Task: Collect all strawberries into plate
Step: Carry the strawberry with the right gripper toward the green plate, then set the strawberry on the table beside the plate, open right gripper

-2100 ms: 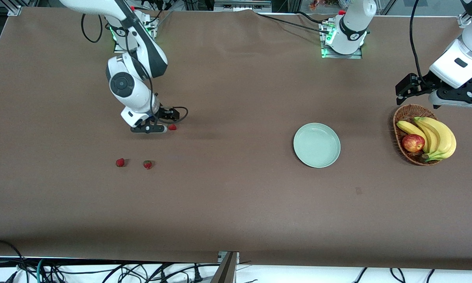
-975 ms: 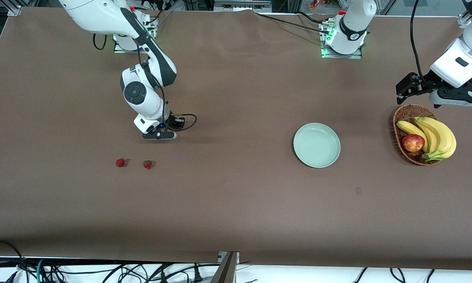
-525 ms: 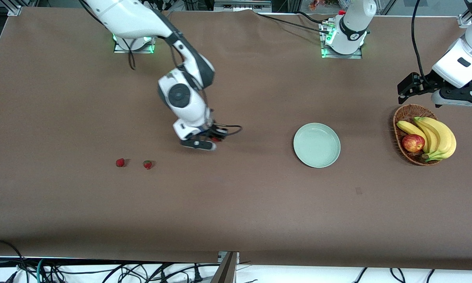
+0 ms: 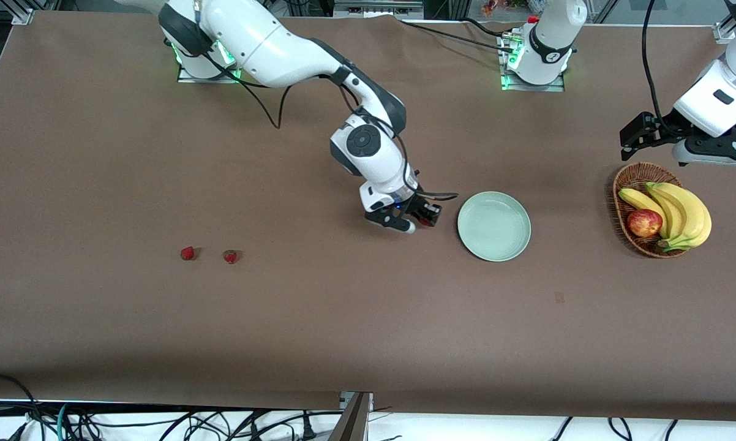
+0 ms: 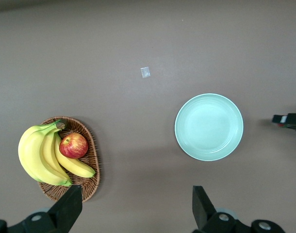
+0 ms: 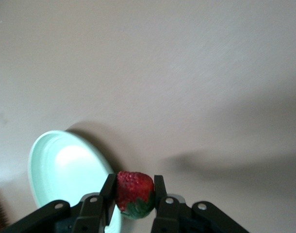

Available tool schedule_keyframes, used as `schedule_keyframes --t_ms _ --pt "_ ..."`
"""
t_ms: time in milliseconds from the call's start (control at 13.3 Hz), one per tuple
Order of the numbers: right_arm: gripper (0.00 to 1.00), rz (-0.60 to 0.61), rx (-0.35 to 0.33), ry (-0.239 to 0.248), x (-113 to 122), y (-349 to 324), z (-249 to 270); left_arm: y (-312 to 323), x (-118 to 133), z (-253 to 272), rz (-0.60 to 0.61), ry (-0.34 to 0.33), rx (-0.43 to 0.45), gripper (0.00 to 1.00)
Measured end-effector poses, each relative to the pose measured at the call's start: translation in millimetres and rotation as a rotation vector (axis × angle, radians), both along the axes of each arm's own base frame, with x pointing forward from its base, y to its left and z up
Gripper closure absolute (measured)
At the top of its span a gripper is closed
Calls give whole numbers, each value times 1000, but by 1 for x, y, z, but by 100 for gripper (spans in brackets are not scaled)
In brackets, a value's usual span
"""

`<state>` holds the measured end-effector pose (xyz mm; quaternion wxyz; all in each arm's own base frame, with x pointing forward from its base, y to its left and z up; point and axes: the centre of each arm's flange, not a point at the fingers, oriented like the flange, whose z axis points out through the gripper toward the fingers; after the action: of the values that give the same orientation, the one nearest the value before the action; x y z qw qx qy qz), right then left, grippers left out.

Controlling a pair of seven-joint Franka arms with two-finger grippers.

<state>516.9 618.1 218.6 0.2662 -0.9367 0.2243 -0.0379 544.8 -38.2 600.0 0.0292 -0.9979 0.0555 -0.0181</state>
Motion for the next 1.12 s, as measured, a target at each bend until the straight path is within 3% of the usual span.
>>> schedule_keyframes --t_ms 450,600,825,975,1125 --pt "65 2 9 -9 -10 11 -5 0 0 0 0 0 0 0" --pt "65 28 -54 -37 -5 3 -18 0 0 0 -1 0 0 0" --pt "65 89 -238 -41 -1 -16 -46 -2 0 0 -3 0 0 0" --pt "64 100 -260 -46 -1 -17 -45 -3 0 1 -6 0 0 0" --pt "47 99 -281 -42 3 -20 -39 -4 0 0 -6 0 0 0"
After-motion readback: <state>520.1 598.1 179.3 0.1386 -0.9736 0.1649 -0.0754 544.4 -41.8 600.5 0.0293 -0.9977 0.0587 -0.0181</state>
